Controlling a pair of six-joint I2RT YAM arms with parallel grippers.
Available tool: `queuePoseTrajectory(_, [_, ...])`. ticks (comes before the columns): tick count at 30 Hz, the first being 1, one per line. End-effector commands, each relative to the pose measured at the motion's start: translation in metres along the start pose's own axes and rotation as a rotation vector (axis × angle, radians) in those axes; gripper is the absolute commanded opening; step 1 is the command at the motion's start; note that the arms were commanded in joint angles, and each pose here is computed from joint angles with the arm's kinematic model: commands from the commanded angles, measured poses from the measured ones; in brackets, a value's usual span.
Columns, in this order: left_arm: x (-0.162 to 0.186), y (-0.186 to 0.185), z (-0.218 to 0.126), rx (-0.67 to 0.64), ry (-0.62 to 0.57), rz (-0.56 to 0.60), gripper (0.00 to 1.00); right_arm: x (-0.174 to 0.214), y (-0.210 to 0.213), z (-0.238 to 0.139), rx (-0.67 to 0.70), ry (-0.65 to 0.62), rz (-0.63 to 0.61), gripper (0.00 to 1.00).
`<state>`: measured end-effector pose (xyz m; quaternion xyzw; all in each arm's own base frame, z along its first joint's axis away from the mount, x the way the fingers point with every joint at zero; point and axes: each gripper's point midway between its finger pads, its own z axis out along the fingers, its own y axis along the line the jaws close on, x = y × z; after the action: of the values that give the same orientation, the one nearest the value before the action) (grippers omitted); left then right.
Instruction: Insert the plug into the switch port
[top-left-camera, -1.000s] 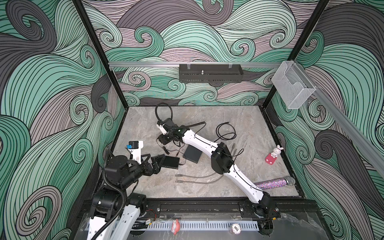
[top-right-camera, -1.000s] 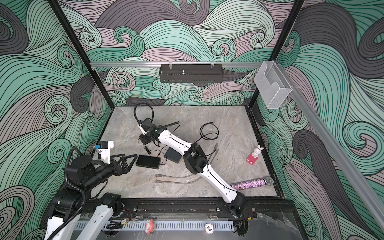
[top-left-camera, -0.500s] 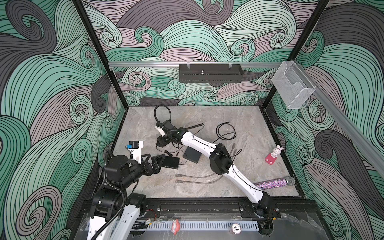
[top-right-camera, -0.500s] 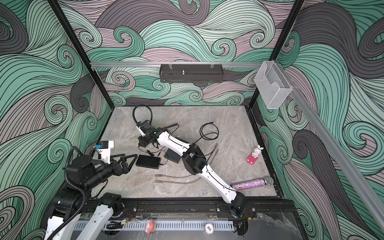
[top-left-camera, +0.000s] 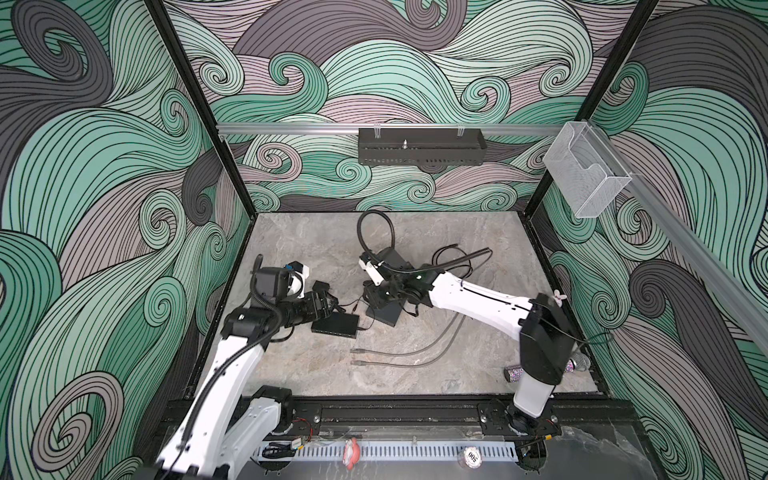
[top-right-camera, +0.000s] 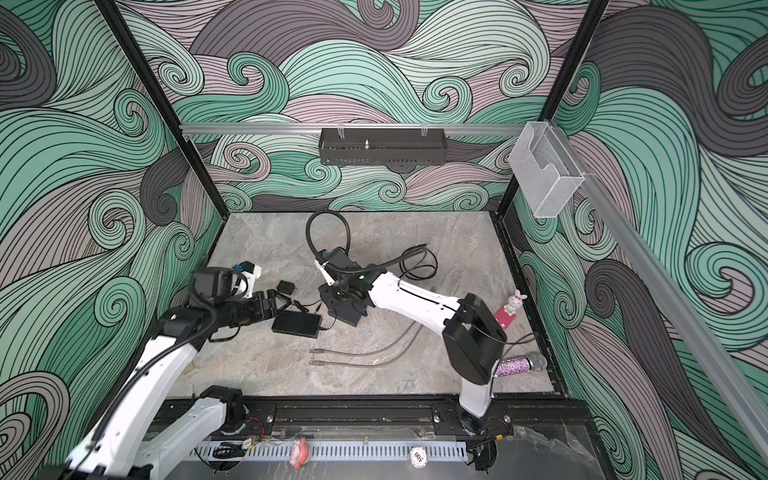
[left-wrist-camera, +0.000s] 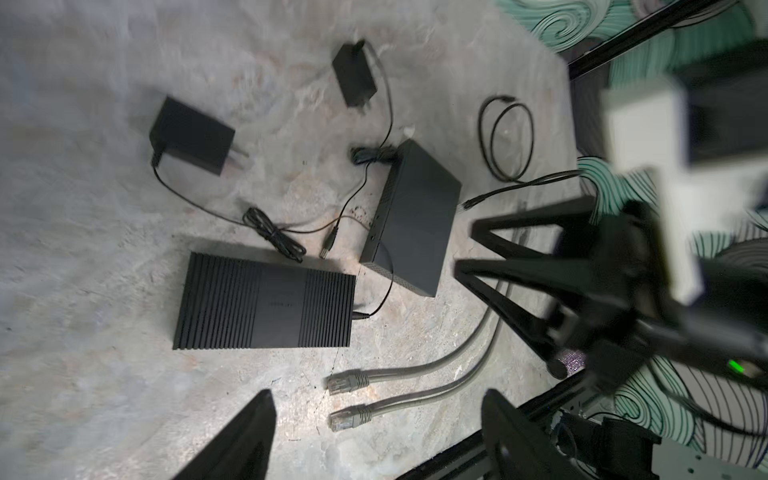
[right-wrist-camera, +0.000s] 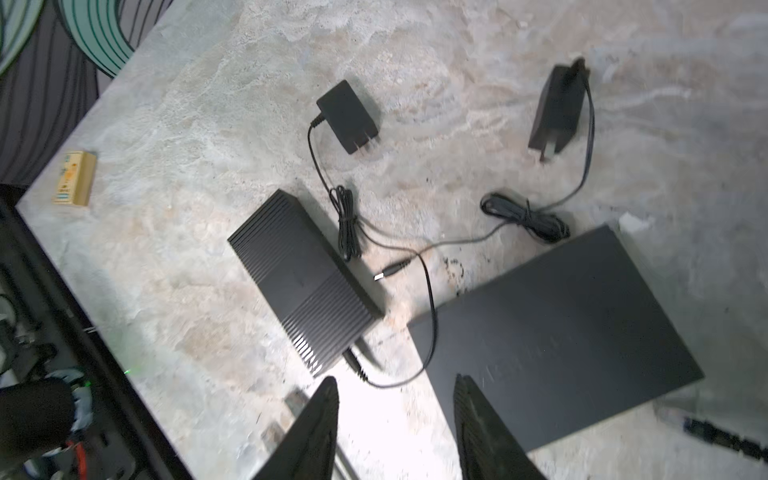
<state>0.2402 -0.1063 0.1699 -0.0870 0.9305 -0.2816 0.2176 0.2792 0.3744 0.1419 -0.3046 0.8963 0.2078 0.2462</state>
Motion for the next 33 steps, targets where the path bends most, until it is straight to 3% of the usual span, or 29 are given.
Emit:
queuePoseTrajectory(1, [0.001,0.014,0.021,-0.039,0.051,-0.182,0.76,0.033,0.003,0.012,-0.087,0.087,0.095,0.45])
queuePoseTrajectory(4, [0.000,0.059,0.041,-0.222,-0.002,-0.343,0.83,0.044,0.018,0.014,-0.185,0.116,0.135,0.45])
queuePoseTrajectory(9, [-0.001,0.091,0.058,-0.335,-0.031,-0.349,0.85,0.041,0.027,0.023,-0.239,0.149,0.169,0.44])
queuePoseTrajectory(16, [-0.008,0.097,0.066,-0.343,-0.057,-0.283,0.83,0.035,0.037,0.043,-0.290,0.195,0.238,0.44])
queuePoseTrajectory(21, [-0.011,0.098,0.065,-0.349,-0.068,-0.264,0.82,0.015,0.006,0.062,-0.250,0.167,0.318,0.43])
queuePoseTrajectory(25, [-0.010,0.090,0.061,-0.311,-0.082,-0.267,0.81,-0.003,-0.014,0.080,-0.274,0.180,0.388,0.37])
queuePoseTrajectory(33, [-0.006,0.083,0.047,-0.288,-0.100,-0.265,0.81,0.000,-0.040,0.108,-0.267,0.214,0.535,0.36])
